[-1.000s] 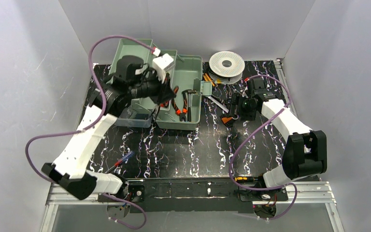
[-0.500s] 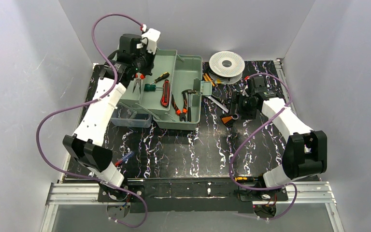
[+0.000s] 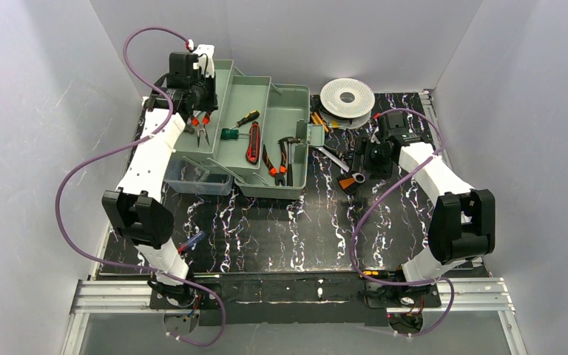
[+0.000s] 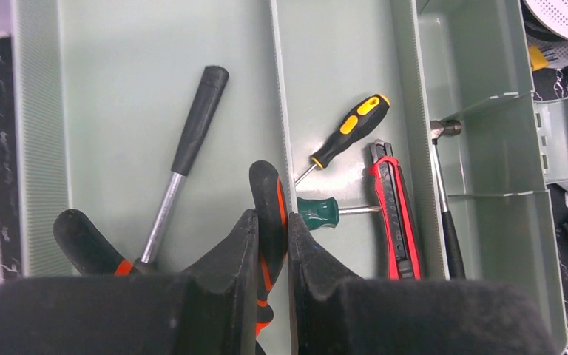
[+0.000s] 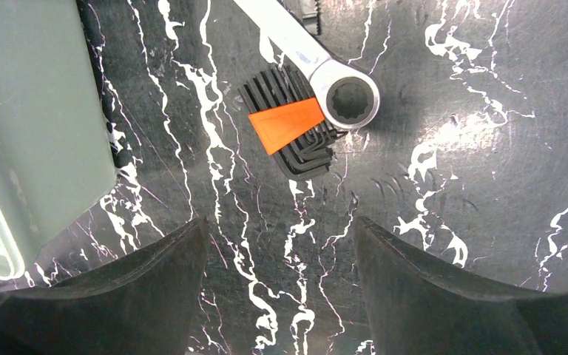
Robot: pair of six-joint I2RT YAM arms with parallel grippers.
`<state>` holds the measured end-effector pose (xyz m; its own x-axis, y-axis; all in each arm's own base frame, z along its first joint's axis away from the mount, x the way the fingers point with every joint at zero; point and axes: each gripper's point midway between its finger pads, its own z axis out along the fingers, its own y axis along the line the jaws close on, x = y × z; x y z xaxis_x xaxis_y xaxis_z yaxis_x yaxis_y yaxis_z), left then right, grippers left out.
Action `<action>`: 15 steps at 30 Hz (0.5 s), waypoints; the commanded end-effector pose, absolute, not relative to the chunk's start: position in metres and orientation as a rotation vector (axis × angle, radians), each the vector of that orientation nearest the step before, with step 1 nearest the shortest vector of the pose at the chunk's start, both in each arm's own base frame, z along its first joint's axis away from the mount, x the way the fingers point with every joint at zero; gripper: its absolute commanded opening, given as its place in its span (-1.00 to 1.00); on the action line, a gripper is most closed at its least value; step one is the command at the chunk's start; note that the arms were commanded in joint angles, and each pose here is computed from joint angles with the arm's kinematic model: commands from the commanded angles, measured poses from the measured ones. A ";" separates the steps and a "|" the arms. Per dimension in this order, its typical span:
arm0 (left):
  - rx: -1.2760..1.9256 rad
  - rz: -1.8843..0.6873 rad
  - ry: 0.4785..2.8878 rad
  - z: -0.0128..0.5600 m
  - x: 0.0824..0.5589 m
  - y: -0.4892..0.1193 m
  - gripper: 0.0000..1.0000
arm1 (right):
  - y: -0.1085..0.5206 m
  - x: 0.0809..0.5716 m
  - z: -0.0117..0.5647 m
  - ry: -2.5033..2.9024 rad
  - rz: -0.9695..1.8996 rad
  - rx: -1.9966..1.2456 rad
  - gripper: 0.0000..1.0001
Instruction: Pack the tool kit
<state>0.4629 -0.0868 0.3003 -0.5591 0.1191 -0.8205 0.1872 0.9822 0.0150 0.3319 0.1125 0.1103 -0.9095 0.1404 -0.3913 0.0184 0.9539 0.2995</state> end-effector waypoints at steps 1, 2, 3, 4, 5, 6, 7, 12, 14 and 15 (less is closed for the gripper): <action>0.121 -0.196 2.171 0.300 0.464 -0.088 -0.88 | 0.111 0.345 0.122 2.654 0.419 0.111 0.57; 0.112 -0.194 2.183 0.297 0.463 -0.087 -0.41 | 0.110 0.345 0.122 2.655 0.419 0.113 0.57; 0.100 -0.190 2.195 0.295 0.463 -0.086 -0.01 | 0.110 0.345 0.123 2.654 0.420 0.113 0.57; 0.086 -0.177 2.206 0.294 0.461 -0.084 0.44 | 0.111 0.346 0.124 2.653 0.422 0.113 0.57; 0.064 -0.170 2.211 0.295 0.459 -0.082 0.69 | 0.111 0.347 0.125 2.651 0.424 0.113 0.57; 0.046 -0.175 2.206 0.299 0.457 -0.081 0.83 | 0.111 0.348 0.127 2.647 0.423 0.111 0.57; 0.029 -0.185 2.199 0.305 0.454 -0.081 0.89 | 0.111 0.350 0.129 2.642 0.423 0.110 0.57; -0.069 -0.399 2.193 0.334 0.434 -0.106 0.97 | 0.113 0.372 0.140 2.615 0.410 0.106 0.58; -0.079 -0.516 2.198 0.342 0.419 -0.121 0.96 | 0.114 0.384 0.141 2.609 0.402 0.107 0.58; -0.076 -0.562 2.201 0.344 0.412 -0.126 0.96 | 0.114 0.389 0.140 2.610 0.394 0.106 0.58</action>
